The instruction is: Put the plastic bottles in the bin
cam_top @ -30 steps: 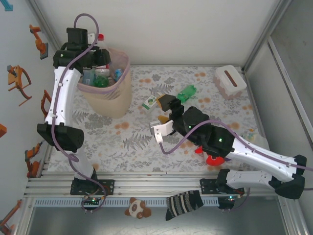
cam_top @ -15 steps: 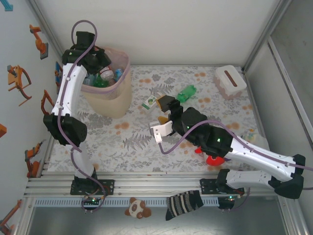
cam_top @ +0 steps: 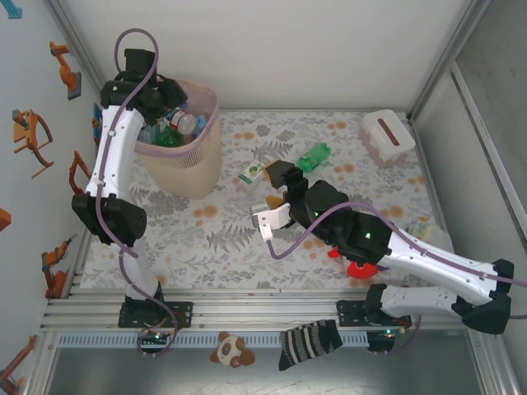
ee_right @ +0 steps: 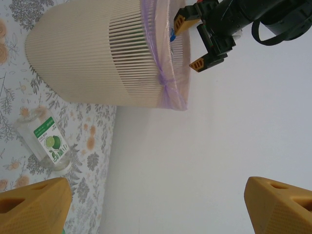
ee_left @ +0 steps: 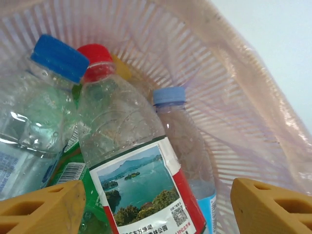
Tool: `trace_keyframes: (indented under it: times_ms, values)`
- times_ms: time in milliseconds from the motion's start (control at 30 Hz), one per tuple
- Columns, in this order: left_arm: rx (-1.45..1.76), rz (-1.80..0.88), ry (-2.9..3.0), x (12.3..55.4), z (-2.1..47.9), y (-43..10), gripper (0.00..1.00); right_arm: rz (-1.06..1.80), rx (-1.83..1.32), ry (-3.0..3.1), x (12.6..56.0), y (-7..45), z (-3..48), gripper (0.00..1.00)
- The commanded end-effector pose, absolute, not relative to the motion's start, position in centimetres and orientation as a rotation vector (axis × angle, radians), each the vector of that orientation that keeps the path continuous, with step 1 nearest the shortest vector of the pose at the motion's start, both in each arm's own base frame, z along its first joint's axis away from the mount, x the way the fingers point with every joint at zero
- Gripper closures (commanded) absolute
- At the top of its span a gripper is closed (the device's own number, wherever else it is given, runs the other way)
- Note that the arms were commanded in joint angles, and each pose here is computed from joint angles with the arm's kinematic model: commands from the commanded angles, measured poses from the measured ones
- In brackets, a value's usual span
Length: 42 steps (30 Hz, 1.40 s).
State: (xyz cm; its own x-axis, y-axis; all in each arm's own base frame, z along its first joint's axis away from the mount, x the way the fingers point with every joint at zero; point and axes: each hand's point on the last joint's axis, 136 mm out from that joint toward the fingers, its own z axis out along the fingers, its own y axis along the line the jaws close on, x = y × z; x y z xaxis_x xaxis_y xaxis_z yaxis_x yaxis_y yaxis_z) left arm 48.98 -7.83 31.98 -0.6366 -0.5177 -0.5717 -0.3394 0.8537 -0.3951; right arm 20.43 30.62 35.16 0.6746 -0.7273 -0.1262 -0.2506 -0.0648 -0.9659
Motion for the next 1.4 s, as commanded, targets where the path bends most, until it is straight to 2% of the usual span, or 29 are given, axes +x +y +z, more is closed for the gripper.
trace_keyframes:
  times_ms: [0,100,233,300,367,833,1100,1367]
  values:
    - [-0.536,-0.346,2.279,48.0,34.9,-7.9,0.32,-0.473,-1.605,0.835,20.5,30.3,35.3,0.09]
    - [-0.474,-0.397,2.292,48.3,35.1,-8.9,0.47,-0.474,-1.605,0.836,20.5,30.3,35.3,0.09]
    - [-0.408,-0.461,2.345,48.9,33.8,-10.5,0.60,-0.476,-1.603,0.840,20.6,30.3,35.2,0.09]
    - [-0.381,-0.474,2.379,49.1,33.0,-11.1,0.71,-0.476,-1.605,0.842,20.6,30.3,35.2,0.09]
    - [-0.365,-0.463,2.415,49.3,31.9,-11.2,0.77,-0.475,-1.604,0.843,20.6,30.3,35.3,0.09]
    - [-0.395,-0.237,2.636,49.0,23.4,-8.6,0.84,-0.477,-1.581,0.884,21.0,30.2,35.3,0.09]
    - [-0.405,-0.224,2.537,48.5,27.2,-7.1,0.81,-0.445,-1.427,1.043,22.6,29.2,37.6,0.09]
    - [-0.387,-0.256,2.506,47.6,29.1,-7.0,0.80,-0.301,-1.042,1.362,26.5,26.1,40.7,0.10]
